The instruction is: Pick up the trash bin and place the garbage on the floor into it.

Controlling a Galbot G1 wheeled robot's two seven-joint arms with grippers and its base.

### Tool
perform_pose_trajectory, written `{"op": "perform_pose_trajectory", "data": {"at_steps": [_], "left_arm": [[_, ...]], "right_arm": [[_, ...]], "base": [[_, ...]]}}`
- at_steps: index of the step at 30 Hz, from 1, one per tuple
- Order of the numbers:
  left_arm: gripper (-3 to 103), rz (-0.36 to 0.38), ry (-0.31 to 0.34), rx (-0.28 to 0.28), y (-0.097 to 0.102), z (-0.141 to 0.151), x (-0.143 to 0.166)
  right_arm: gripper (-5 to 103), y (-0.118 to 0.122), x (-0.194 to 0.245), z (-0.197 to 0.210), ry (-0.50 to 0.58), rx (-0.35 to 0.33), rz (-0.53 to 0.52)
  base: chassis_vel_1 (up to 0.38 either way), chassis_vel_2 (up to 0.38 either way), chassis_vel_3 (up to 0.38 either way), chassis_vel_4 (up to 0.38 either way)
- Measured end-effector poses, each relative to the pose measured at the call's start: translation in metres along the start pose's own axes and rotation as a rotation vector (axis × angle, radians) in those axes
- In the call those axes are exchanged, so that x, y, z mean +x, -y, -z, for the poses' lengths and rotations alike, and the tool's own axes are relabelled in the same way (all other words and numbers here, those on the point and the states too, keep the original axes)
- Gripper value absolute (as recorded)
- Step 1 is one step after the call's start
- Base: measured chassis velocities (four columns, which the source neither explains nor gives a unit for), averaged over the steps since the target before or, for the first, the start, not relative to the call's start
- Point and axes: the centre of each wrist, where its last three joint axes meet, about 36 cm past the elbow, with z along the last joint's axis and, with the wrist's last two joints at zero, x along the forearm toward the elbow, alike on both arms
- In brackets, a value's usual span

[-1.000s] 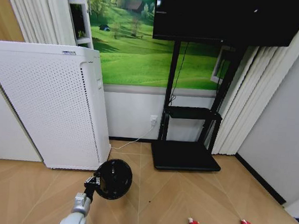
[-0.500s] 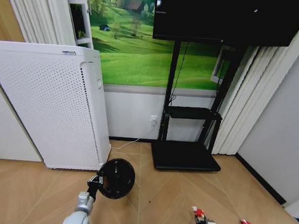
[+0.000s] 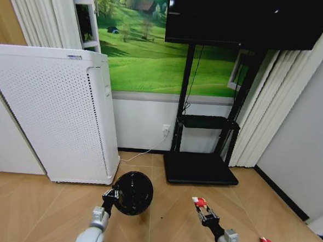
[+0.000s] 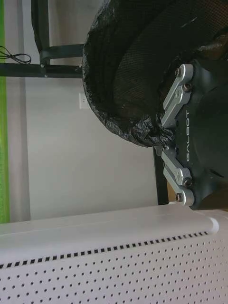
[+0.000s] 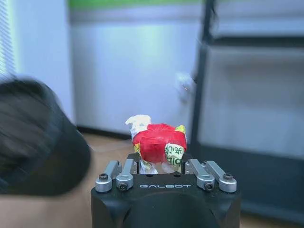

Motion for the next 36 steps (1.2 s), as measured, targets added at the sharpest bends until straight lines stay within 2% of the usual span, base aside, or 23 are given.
{"op": "perform_pose_trajectory", "data": {"at_steps": [6,7,8,9,11,12,13,15,21,28,36], "left_arm": [[3,-0.015,-0.007,0.007,0.009,-0.002,-0.002],[3,-0.019,-0.008,0.009,0.012,-0.002,-0.003],[3,-0.032,-0.009,0.016,0.021,-0.003,-0.008],[3,-0.032,-0.009,0.016,0.021,-0.003,-0.008],[3,-0.058,-0.019,0.035,0.040,-0.005,-0.020],[3,-0.073,-0.030,0.046,0.054,-0.009,-0.025],[3,-0.073,-0.030,0.046,0.054,-0.009,-0.025],[3,-0.091,-0.041,0.053,0.067,-0.014,-0.028],[3,-0.105,-0.052,0.044,0.077,-0.018,-0.031],[3,-0.110,-0.056,0.032,0.079,-0.021,-0.030],[3,-0.111,-0.056,0.030,0.079,-0.021,-0.030]], "right_arm": [[39,-0.013,0.001,0.018,0.084,0.012,0.082],[39,-0.016,0.001,0.023,0.108,0.019,0.106],[39,-0.023,0.000,0.037,0.183,0.049,0.190],[39,-0.023,0.000,0.037,0.183,0.049,0.190],[39,-0.026,-0.013,0.051,0.277,0.120,0.311],[39,-0.026,-0.021,0.047,0.277,0.132,0.344],[39,-0.026,-0.021,0.047,0.277,0.132,0.344],[39,-0.024,-0.034,0.035,0.257,0.135,0.352],[39,-0.029,-0.059,0.009,0.231,0.128,0.360],[39,-0.033,-0.074,-0.008,0.211,0.117,0.362],[39,-0.040,-0.071,-0.009,0.213,0.106,0.377]], "base": [[0.000,0.000,0.000,0.000],[0.000,0.000,0.000,0.000],[0.000,0.000,0.000,0.000],[0.000,0.000,0.000,0.000],[0.000,0.000,0.000,0.000],[0.000,0.000,0.000,0.000],[0.000,0.000,0.000,0.000],[0.000,0.000,0.000,0.000],[0.000,0.000,0.000,0.000],[0.000,0.000,0.000,0.000],[0.000,0.000,0.000,0.000]]}}
